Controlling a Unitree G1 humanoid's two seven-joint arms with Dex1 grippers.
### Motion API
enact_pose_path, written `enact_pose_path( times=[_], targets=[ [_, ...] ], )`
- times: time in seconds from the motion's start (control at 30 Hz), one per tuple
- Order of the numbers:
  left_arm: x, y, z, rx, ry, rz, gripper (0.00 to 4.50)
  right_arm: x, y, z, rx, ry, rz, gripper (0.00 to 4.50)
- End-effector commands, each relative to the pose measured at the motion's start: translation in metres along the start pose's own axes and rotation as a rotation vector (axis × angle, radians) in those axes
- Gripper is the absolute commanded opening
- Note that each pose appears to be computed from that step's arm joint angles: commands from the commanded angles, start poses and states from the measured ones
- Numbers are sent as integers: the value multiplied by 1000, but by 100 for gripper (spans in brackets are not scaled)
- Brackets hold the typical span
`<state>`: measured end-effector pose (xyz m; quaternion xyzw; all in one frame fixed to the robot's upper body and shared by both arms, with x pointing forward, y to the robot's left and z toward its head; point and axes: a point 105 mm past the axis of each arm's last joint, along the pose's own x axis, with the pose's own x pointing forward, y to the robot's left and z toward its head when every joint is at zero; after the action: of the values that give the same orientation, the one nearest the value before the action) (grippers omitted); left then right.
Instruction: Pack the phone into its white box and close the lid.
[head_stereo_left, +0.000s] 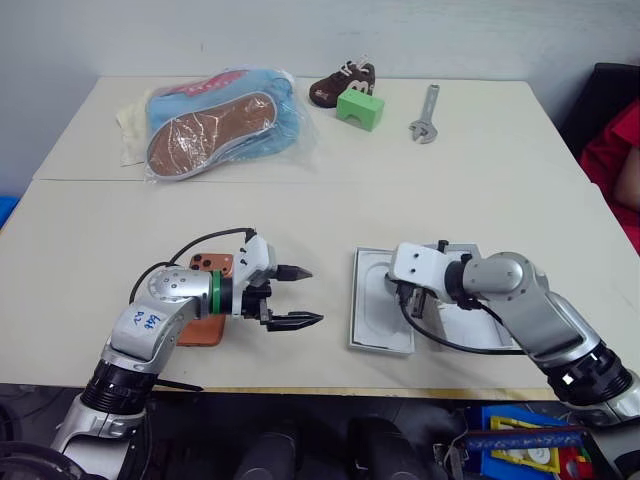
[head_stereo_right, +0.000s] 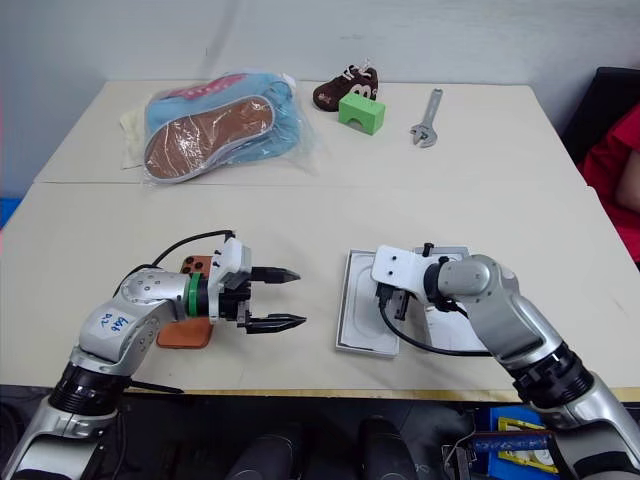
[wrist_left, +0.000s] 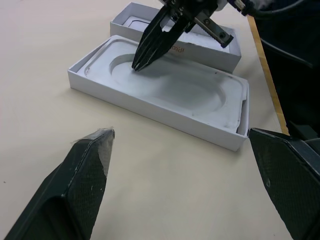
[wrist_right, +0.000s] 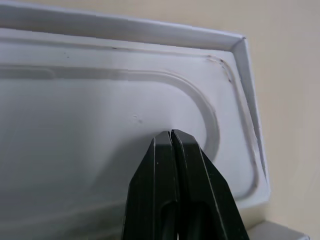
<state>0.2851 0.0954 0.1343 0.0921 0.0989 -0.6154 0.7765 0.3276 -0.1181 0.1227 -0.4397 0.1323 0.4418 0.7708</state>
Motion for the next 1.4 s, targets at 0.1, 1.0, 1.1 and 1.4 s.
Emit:
enact_pose_path(
  times=[0.1, 1.0, 1.1, 1.4],
  targets=[
    [1, -3, 11, 35, -26, -15, 450, 24, 18, 0, 12, -8, 46, 4],
    [-44, -11, -2, -114, 2, 93, 450, 22, 27, 12, 129, -169, 131, 4],
    [-76, -9, -11, -200, 31, 168, 450, 22, 16, 31, 132, -240, 117, 4],
    [-196, 10, -33, -605, 48, 497, 450, 21, 17, 113, 66, -480, 265, 4]
  ],
)
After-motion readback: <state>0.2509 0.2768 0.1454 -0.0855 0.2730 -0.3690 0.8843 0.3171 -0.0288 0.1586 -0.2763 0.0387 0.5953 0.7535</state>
